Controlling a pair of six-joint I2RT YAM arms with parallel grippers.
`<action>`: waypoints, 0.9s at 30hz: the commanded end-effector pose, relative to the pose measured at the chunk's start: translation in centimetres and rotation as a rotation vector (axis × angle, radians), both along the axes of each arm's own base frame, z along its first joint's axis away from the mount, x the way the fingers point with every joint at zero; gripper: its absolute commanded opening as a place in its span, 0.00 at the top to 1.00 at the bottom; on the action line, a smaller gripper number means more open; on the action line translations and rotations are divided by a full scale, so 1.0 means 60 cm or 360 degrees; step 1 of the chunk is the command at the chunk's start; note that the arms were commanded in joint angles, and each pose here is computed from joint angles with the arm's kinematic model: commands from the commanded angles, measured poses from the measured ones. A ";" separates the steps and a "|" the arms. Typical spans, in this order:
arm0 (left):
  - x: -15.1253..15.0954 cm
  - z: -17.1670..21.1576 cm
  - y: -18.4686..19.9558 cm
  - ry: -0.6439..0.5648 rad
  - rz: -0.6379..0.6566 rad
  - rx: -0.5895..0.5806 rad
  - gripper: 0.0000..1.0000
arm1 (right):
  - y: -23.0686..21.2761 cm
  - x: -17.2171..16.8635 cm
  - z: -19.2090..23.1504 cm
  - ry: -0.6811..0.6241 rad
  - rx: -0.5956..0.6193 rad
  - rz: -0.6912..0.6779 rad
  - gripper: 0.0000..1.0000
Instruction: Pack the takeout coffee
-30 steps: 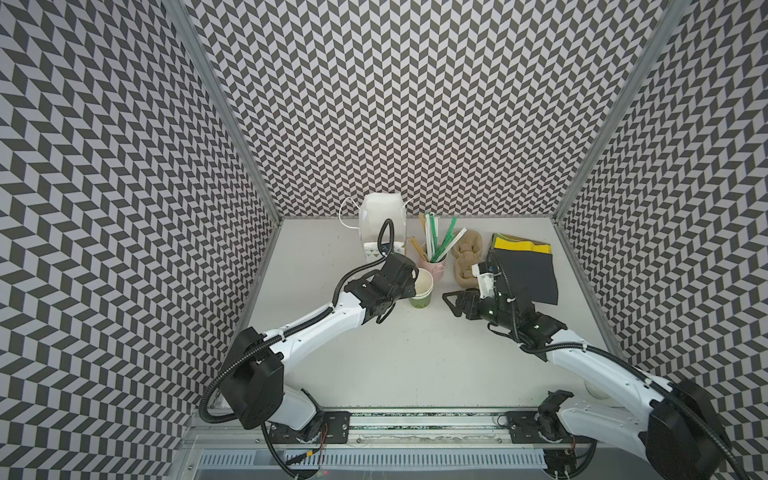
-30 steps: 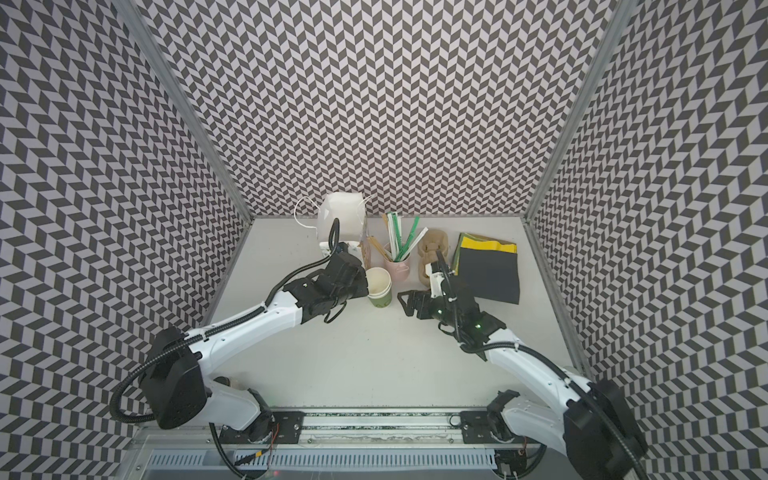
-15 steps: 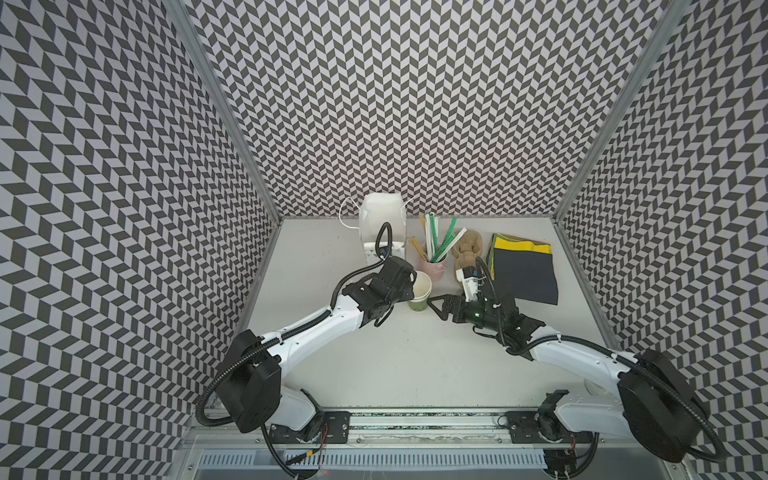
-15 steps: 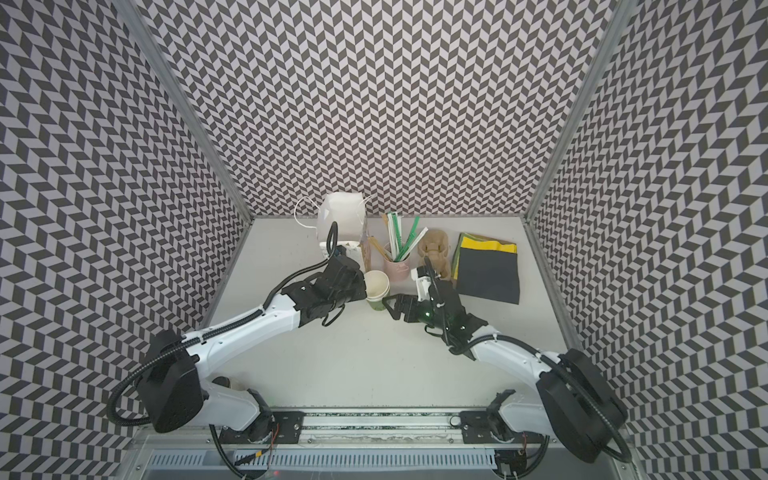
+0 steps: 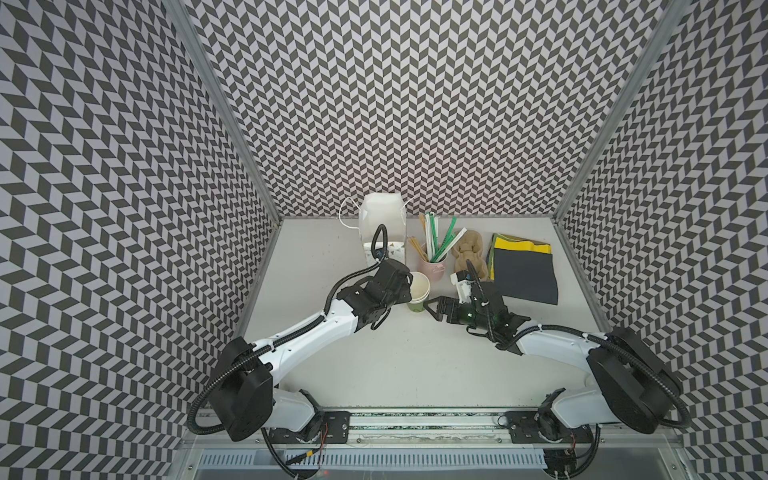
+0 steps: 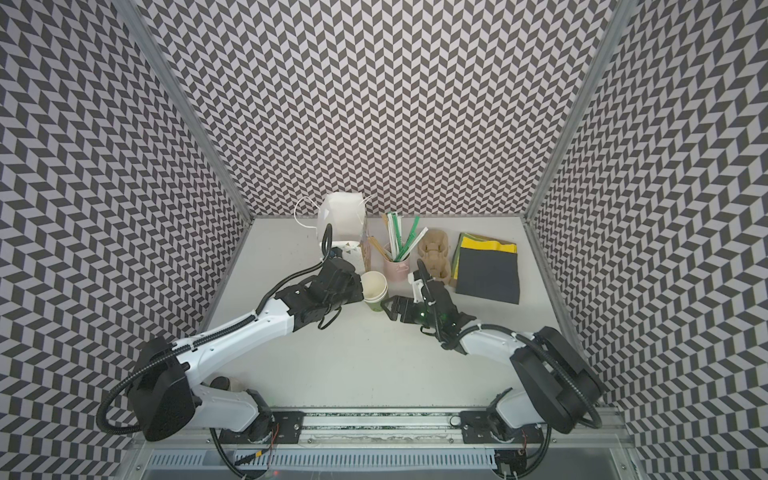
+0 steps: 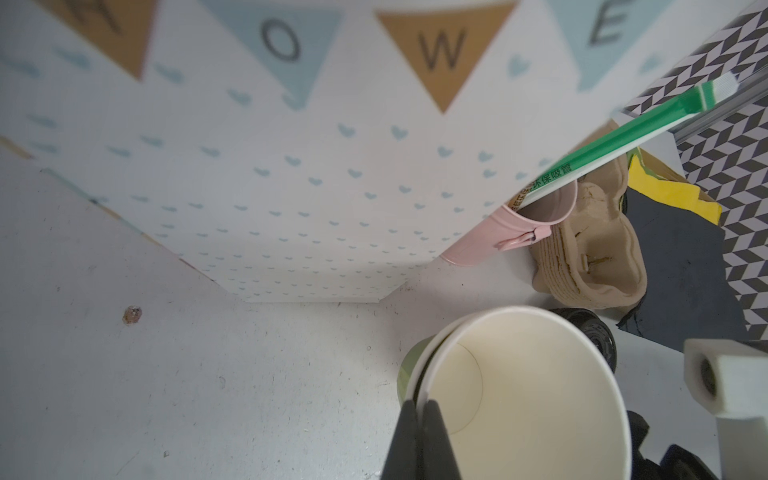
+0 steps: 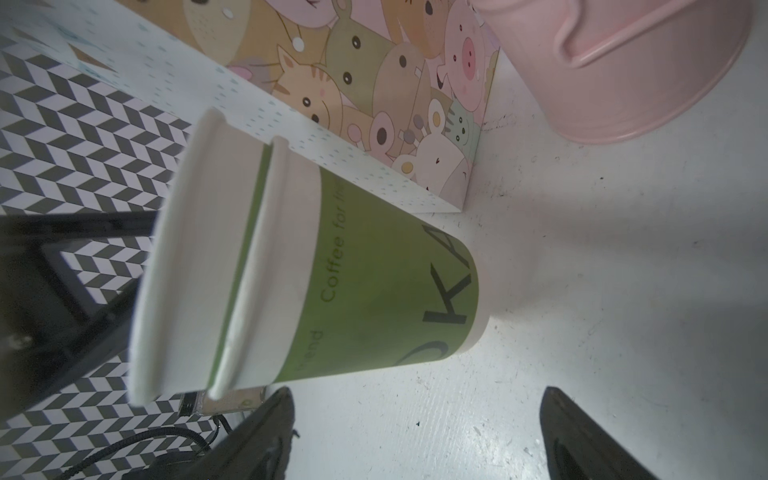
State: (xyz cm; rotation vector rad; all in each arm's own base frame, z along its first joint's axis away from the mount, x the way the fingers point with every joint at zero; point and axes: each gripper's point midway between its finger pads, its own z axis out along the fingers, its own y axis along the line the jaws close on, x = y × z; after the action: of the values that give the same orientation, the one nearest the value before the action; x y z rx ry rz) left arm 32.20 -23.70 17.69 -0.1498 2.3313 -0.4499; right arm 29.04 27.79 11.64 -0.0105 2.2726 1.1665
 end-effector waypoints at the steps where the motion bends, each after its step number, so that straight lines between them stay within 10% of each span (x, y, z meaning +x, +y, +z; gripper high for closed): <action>1: -0.004 -0.002 0.005 -0.0014 0.0035 -0.0006 1.00 | 0.014 0.010 0.066 -0.0160 0.0151 -0.0008 0.10; 27: -0.007 0.001 0.017 -0.0036 0.0080 -0.0035 1.00 | 0.010 0.011 0.060 -0.0193 0.0154 -0.0029 0.10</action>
State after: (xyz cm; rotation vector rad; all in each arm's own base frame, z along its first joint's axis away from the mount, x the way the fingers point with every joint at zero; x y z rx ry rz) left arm 31.66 -22.77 16.53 -0.1775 2.3433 -0.4214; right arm 29.48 28.18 12.12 -0.0130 2.2317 1.1751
